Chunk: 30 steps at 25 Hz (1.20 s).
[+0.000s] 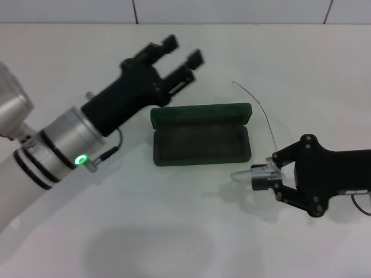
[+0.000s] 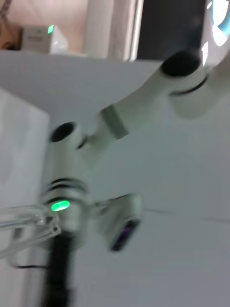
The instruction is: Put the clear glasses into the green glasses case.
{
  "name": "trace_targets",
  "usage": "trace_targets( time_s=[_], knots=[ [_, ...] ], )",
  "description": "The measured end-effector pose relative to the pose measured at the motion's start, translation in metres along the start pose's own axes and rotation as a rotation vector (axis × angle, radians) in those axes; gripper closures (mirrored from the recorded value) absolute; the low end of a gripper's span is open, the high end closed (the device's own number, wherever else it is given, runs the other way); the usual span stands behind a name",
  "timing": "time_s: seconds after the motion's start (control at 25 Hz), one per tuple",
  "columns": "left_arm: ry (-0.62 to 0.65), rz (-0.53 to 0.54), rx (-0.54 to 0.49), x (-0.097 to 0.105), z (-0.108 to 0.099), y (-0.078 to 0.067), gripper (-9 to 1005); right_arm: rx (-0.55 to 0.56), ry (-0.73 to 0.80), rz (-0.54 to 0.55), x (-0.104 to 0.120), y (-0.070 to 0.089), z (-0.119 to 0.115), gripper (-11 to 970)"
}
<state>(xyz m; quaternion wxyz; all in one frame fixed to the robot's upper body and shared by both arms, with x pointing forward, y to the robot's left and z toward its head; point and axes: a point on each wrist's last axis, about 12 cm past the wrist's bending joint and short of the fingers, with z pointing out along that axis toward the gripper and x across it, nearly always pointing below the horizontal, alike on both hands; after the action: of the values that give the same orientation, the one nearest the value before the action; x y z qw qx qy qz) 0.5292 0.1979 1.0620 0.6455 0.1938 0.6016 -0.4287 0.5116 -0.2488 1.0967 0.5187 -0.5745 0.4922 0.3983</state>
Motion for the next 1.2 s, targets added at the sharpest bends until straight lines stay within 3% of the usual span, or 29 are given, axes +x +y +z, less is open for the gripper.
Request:
trace_targets(
  time_s=[0.2, 0.36, 0.8, 1.2],
  knots=[
    [0.059, -0.013, -0.09, 0.008, -0.015, 0.013, 296, -0.049, -0.132, -0.105, -0.016, 0.007, -0.004, 836],
    [0.147, -0.005, -0.146, 0.017, -0.011, 0.021, 296, -0.07, -0.225, -0.178, -0.028, 0.008, -0.005, 836],
    [0.163, 0.051, 0.083, 0.008, 0.033, -0.004, 297, -0.153, -0.191, -0.165, -0.028, -0.001, 0.021, 836],
    [0.108, 0.053, 0.148, 0.001, 0.034, -0.013, 297, -0.119, -0.156, -0.075, -0.024, -0.008, 0.026, 836]
  ],
)
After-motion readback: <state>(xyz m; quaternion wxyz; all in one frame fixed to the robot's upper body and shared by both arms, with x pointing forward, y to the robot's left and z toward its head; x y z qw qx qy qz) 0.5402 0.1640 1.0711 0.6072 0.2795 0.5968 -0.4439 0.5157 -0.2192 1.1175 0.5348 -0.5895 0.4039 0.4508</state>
